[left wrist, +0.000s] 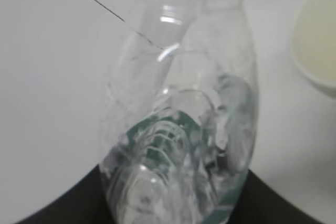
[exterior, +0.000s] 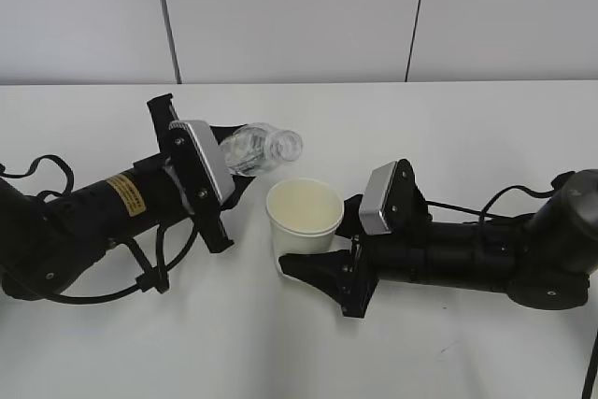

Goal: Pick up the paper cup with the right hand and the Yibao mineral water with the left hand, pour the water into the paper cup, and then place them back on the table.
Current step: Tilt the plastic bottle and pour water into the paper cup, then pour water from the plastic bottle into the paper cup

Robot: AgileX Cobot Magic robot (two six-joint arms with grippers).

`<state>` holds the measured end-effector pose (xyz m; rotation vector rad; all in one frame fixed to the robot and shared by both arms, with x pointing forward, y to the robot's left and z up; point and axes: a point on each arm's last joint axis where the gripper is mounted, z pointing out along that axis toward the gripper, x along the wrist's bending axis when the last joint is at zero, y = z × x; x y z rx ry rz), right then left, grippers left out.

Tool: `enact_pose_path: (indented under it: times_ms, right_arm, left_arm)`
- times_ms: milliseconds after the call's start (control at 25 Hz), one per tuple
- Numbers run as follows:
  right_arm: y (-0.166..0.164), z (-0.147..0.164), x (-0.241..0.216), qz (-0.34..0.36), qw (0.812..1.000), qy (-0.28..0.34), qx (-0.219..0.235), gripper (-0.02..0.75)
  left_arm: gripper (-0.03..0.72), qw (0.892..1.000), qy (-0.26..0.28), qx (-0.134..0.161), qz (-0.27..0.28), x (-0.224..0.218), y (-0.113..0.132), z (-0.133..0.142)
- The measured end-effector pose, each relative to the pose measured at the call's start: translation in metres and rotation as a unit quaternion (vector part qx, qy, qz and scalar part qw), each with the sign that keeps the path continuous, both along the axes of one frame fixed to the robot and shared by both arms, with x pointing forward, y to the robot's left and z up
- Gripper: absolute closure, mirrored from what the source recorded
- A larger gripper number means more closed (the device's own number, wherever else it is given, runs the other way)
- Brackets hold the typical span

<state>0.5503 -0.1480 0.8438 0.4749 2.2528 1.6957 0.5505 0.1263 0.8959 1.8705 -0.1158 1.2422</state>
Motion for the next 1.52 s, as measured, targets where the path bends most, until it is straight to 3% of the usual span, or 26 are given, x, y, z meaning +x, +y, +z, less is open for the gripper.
enact_pose_path:
  times_ms: [280,840,1520]
  right_arm:
    - [-0.0030,-0.0033,0.0037,-0.026,0.999,0.007,-0.018,0.185]
    - [-0.0022,-0.0044,0.0015,-0.012,1.000,0.005,-0.025,0.185]
    - [-0.0022,-0.0053,0.0012,-0.010,1.000,0.006,-0.026,0.185]
  left_arm:
    - [0.365,0.998,-0.045,0.046,-0.008,0.0001,0.0001,0.0000]
    - [0.365,0.985,-0.119,0.123,0.000,0.0027,0.0029,0.0005]
    - [0.366,0.969,-0.172,0.179,-0.007,0.0033,0.0032,0.0008]
